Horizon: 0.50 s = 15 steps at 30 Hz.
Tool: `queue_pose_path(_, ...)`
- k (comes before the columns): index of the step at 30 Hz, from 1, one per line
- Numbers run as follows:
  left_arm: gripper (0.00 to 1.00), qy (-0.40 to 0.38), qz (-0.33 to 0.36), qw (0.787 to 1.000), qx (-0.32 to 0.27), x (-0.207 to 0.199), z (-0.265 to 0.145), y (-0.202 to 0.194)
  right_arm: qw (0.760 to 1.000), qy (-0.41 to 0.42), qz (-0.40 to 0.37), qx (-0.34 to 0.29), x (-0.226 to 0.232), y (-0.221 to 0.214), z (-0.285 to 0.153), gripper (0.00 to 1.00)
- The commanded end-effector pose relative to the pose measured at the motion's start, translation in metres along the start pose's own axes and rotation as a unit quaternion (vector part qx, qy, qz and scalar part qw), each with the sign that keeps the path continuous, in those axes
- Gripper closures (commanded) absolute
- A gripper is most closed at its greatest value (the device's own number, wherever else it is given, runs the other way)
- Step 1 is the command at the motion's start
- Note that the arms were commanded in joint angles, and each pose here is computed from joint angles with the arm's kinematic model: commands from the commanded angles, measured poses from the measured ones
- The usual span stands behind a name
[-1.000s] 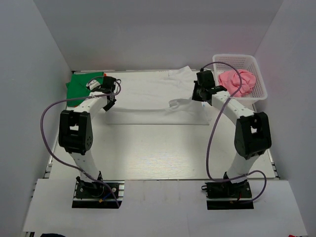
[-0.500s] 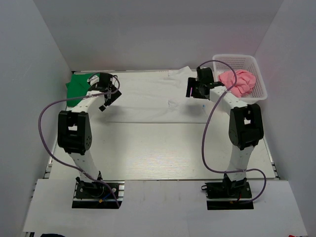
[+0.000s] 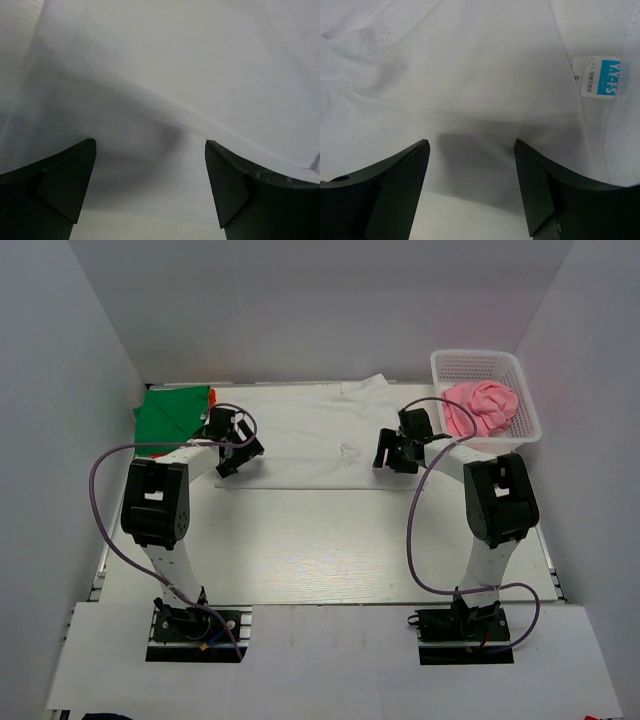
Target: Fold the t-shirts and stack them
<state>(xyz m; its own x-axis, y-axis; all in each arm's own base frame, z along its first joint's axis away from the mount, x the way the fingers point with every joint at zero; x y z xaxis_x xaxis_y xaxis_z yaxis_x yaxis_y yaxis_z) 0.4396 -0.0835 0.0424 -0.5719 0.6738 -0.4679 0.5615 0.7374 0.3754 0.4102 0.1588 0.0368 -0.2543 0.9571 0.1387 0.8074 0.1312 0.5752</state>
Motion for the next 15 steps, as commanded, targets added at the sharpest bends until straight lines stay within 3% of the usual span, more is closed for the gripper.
queue_pose_path(1,0.00,0.007,-0.002,1.000,0.015,0.017,-0.014,-0.015,0.999,0.018,0.027,-0.009,0.008,-0.005,-0.011,0.25)
queue_pose_path(8,0.00,0.049,-0.010,0.999,0.015,0.069,-0.053,-0.044,0.998,0.008,0.051,0.035,0.004,-0.086,-0.042,0.25)
queue_pose_path(11,0.00,0.084,-0.015,0.995,0.055,0.104,-0.076,-0.077,0.995,0.023,0.065,0.074,0.011,-0.135,-0.062,0.25)
queue_pose_path(12,0.00,0.103,-0.031,0.992,0.070,0.121,-0.084,-0.092,0.995,0.032,0.065,0.066,0.014,-0.146,-0.077,0.16)
queue_pose_path(13,0.00,0.087,-0.036,0.993,0.067,0.119,-0.099,-0.095,0.993,0.042,0.069,0.083,0.021,-0.159,-0.086,0.16)
queue_pose_path(14,0.00,0.103,-0.045,0.991,0.078,0.130,-0.110,-0.106,0.996,0.056,0.061,0.042,0.027,-0.146,-0.104,0.10)
queue_pose_path(15,0.00,0.113,-0.051,0.989,0.083,0.143,-0.118,-0.115,0.995,0.058,0.063,0.049,0.027,-0.160,-0.109,0.10)
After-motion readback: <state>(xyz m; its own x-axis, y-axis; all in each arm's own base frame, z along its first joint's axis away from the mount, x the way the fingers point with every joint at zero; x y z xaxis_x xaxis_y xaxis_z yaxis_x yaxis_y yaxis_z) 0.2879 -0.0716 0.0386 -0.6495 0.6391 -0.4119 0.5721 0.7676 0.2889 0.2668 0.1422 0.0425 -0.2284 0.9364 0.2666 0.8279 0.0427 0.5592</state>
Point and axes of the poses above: each gripper's point midway between its finger pads, its own z axis out along the fingers, its own x axis along the line the jaws close on, y = z × x, the point moved 1 cm from there along -z, back along the fingers, and after that the axes turned 15 degrees about -z, right-handed, at the moved point
